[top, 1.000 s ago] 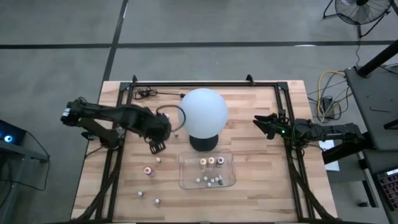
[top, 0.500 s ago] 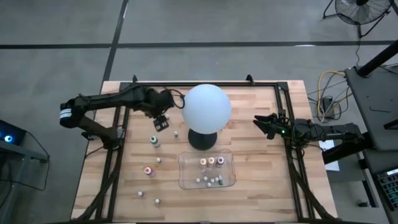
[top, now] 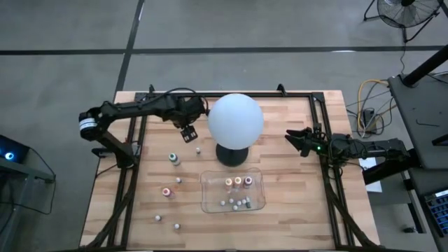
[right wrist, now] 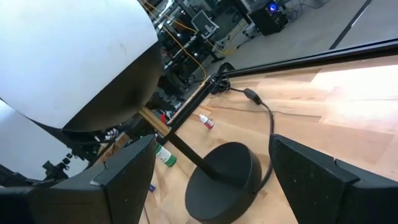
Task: Pick & Place food coloring
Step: Put the top small pink food coloring bottle into the transparent bin
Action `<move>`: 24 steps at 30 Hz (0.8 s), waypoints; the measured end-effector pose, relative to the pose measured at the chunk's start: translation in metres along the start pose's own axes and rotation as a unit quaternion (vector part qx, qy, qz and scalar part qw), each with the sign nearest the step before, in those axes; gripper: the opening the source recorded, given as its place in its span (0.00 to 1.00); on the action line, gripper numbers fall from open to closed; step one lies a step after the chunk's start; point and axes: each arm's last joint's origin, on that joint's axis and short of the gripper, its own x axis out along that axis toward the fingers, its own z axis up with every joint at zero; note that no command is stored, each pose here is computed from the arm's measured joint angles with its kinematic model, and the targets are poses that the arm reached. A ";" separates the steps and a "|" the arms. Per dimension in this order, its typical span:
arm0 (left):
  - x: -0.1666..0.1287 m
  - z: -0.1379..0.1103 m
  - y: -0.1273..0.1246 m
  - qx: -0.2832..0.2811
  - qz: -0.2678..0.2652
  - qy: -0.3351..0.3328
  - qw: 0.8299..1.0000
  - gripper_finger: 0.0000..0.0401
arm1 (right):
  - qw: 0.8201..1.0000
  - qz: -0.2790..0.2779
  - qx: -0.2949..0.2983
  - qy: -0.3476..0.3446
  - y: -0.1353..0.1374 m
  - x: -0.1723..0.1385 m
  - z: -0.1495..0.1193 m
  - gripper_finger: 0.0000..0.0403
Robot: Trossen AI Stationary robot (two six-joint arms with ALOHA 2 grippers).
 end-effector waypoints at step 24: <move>0.055 -0.025 0.015 -0.066 0.011 0.011 0.998 0.55 | 1.000 0.000 0.000 0.000 0.000 0.000 0.000 0.75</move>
